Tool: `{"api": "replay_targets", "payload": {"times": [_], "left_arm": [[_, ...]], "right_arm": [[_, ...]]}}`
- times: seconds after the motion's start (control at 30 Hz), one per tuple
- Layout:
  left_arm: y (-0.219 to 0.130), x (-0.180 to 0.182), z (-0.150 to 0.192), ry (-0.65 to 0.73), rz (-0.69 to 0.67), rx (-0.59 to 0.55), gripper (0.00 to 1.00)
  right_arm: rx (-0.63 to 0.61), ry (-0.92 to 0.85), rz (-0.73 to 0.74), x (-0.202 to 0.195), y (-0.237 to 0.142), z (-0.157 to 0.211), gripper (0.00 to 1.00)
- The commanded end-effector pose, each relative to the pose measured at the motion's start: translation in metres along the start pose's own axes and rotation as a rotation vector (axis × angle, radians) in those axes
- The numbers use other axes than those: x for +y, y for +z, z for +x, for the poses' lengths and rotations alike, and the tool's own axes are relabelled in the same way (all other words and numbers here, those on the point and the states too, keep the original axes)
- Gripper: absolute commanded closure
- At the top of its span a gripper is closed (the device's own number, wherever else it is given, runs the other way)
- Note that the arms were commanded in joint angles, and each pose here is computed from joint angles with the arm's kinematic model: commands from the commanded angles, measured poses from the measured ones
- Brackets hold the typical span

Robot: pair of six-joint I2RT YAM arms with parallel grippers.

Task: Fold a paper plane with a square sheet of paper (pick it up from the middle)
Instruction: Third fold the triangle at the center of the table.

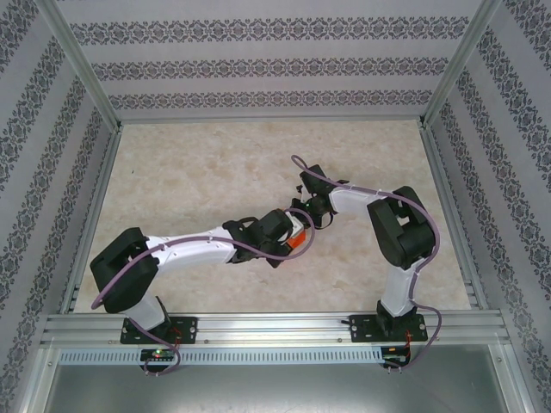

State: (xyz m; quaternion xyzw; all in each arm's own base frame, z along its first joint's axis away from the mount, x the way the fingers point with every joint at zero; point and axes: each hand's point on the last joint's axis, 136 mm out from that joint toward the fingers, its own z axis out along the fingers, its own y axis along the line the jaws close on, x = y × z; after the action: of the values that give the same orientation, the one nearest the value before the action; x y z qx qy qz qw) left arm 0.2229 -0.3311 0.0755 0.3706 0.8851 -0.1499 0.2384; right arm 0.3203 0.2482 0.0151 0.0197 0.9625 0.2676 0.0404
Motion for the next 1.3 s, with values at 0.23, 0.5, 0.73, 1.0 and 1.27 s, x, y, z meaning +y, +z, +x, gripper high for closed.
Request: {"api": "replay_targets", "payload": {"times": [0.23, 0.5, 0.73, 1.0, 1.27], "left_arm": [[0.014, 0.012, -0.003, -0.068, 0.133, 0.028, 1.00], [0.029, 0.020, 0.006, -0.091, 0.144, 0.071, 1.00], [0.028, 0.017, -0.001, -0.096, 0.179, 0.062, 1.00], [0.028, 0.014, 0.002, -0.099, 0.195, 0.076, 1.00], [0.024, 0.015, -0.004, -0.103, 0.193, 0.063, 1.00]], "right_arm": [[0.026, -0.046, 0.055, -0.005, 0.002, 0.002, 0.85], [-0.004, -0.049, 0.002, 0.010, -0.007, -0.005, 0.84], [-0.045, -0.055, 0.018, 0.011, -0.020, -0.012, 0.84], [-0.096, -0.048, -0.055, 0.022, -0.035, -0.021, 0.83], [-0.014, -0.053, 0.075, -0.005, -0.010, -0.009, 0.86]]}}
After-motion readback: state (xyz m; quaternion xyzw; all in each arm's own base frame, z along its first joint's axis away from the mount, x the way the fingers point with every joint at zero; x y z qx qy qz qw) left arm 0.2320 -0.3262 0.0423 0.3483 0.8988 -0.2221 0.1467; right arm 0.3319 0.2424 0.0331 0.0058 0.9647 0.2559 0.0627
